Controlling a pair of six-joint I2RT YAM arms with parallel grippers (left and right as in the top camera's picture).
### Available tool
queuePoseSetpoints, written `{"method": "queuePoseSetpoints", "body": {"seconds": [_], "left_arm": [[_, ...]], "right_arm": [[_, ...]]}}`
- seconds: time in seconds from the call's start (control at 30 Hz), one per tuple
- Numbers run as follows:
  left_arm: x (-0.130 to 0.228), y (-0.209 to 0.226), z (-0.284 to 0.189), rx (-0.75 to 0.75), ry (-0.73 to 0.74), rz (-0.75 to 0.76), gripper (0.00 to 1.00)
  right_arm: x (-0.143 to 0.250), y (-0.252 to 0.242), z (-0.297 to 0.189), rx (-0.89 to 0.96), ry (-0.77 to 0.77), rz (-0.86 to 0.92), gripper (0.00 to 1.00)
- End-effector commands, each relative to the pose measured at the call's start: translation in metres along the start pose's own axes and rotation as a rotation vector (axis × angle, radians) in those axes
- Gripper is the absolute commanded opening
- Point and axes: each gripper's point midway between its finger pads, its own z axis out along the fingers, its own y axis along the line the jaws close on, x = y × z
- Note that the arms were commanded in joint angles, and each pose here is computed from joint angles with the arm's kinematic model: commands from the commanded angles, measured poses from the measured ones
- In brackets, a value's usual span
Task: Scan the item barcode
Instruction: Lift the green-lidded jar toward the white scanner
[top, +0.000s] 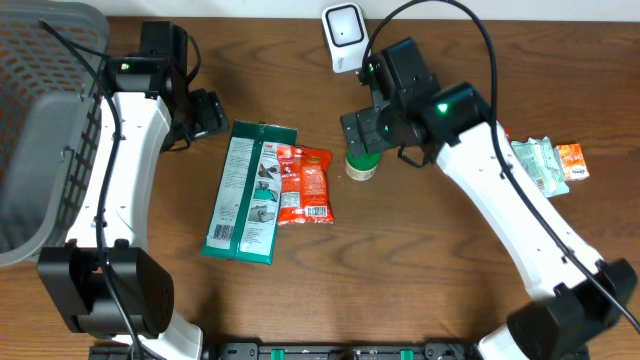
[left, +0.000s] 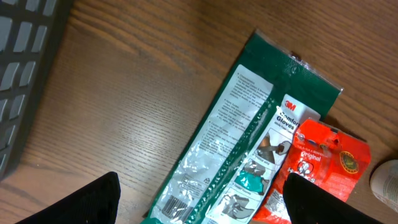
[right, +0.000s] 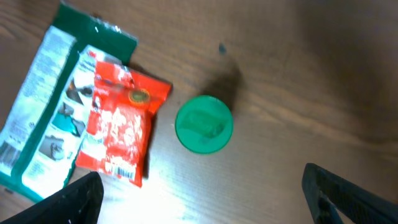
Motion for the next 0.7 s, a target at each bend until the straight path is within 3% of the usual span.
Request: {"method": "queuePoseSetpoints", "body": {"seconds": [0.0,0.4,0.67], "left_arm": [[-0.003,0.001,-0.006,-0.002,-0.019,0.008,0.84],[-0.003,0.001,-0.006,-0.002,-0.019,0.008,0.84],[-0.003,0.001,-0.006,-0.002,-0.019,0.008,0.84]], "right_arm": [[0.006,0.000,0.027,-0.026,0.091,0.036,0.98],[0.045,-0.006,0.116,0.011,0.319,0.024,0.99],[0.051,-0.008,0.150,0.020,0.344,0.007,0.97]]}}
